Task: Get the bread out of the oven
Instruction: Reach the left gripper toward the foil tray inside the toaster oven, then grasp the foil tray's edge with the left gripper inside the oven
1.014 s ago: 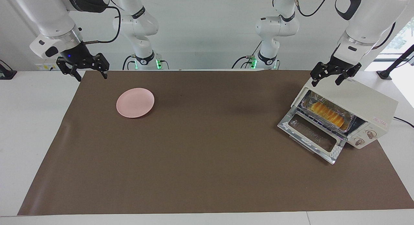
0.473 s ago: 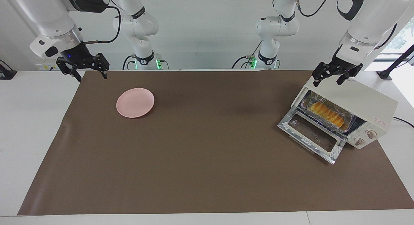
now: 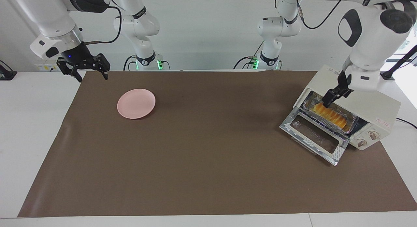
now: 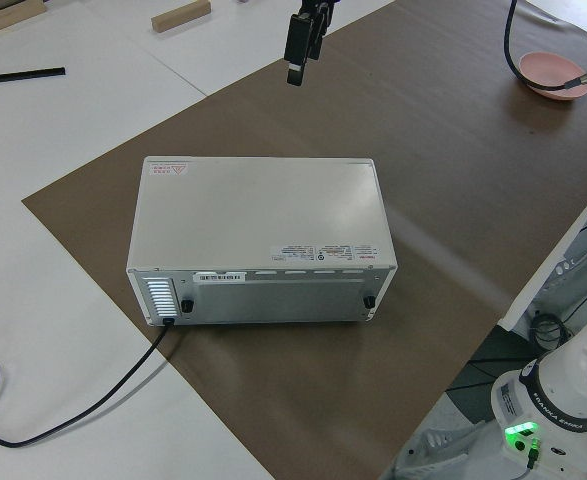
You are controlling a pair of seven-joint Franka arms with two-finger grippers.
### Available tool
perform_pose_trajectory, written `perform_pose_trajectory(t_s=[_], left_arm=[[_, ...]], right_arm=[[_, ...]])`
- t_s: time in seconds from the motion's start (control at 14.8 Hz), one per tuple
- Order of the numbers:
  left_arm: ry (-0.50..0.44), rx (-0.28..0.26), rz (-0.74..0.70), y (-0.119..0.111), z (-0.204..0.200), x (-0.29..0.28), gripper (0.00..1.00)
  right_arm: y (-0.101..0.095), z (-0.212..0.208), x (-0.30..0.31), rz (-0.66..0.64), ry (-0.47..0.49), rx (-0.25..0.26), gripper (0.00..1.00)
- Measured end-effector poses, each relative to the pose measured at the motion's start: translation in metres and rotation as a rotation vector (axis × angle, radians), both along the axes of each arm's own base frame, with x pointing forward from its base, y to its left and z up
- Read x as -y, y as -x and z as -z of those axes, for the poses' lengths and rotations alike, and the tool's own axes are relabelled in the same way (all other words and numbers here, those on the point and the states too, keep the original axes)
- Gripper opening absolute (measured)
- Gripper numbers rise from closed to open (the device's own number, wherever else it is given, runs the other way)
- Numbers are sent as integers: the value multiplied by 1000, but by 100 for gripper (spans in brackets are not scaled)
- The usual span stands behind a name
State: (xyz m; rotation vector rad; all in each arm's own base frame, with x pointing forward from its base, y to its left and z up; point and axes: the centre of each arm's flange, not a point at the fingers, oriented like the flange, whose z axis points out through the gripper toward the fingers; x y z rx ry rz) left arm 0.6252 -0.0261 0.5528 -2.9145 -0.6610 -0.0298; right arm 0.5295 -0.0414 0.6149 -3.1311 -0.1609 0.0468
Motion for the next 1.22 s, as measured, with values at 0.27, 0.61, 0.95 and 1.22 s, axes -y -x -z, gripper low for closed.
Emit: perform_pose_trajectory(t_s=[0.27, 0.61, 0.95, 1.22], left_arm=[[-18, 73, -193, -32, 64, 5, 100], [-28, 32, -253, -20, 104, -24, 100], [-21, 31, -280, 4, 131, -40, 100], [-15, 46, -319, 11, 153, -44, 100]], right_arm=[[0, 0, 0, 0, 0, 0, 100], [0, 0, 0, 0, 0, 0, 100], [0, 0, 0, 0, 0, 0, 100], [0, 0, 0, 0, 0, 0, 100]])
